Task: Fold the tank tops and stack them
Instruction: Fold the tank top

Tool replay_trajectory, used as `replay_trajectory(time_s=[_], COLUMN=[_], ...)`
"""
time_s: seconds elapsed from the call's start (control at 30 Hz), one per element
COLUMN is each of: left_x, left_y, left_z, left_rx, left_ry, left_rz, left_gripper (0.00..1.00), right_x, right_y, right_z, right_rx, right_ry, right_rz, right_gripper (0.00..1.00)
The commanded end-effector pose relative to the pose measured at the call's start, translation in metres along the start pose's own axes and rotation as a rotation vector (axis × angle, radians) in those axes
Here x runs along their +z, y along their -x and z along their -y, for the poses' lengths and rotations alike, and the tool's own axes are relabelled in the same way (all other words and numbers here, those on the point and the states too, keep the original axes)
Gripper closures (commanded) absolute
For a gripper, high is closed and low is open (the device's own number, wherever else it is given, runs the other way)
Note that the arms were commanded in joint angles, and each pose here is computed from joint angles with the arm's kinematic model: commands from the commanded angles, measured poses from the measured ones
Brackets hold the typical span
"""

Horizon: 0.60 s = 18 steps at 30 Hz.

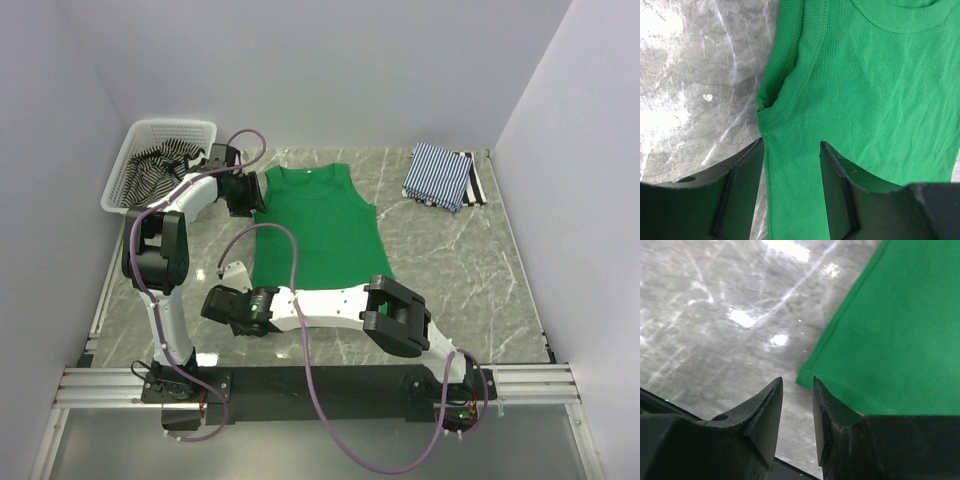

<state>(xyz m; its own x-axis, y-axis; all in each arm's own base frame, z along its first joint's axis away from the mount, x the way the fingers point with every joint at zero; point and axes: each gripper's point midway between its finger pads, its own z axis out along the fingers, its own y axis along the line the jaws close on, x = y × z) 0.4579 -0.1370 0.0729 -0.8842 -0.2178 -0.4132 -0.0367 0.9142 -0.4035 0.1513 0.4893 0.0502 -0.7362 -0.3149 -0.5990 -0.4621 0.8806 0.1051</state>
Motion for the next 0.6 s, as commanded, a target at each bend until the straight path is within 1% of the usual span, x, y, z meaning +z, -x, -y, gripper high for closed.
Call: replay_trajectory(time_s=[0.0,0.47,0.5,0.57], left_x=[-0.002,-0.002,-0.001,-0.001], left_y=[0.006,0.006,0.006,0.005], left_z=[0.004,0.005,0.005,0.006], left_rx=[0.016,0.014,0.014,0.015], left_ry=[-0.015,-0.024,-0.022,-0.028], left_rz=[0.020,0.016,0.017,0.015], left_gripper=[0.46,0.47,0.47,0.47], right_x=[0.000,0.018,0.018,0.018], right_y=[0.009,-0.002,-0.003,-0.004], right_z=[-0.002,0.000,-0.001,0.000], right_rx=[-0.010,-0.039,-0.041,-0.041], right_ry=[-0.037,-0.079,-0.078,-0.075], right_rz=[0.049,0.015,0.013,0.010], right_gripper=[0.62,0.61,0.62,0.69])
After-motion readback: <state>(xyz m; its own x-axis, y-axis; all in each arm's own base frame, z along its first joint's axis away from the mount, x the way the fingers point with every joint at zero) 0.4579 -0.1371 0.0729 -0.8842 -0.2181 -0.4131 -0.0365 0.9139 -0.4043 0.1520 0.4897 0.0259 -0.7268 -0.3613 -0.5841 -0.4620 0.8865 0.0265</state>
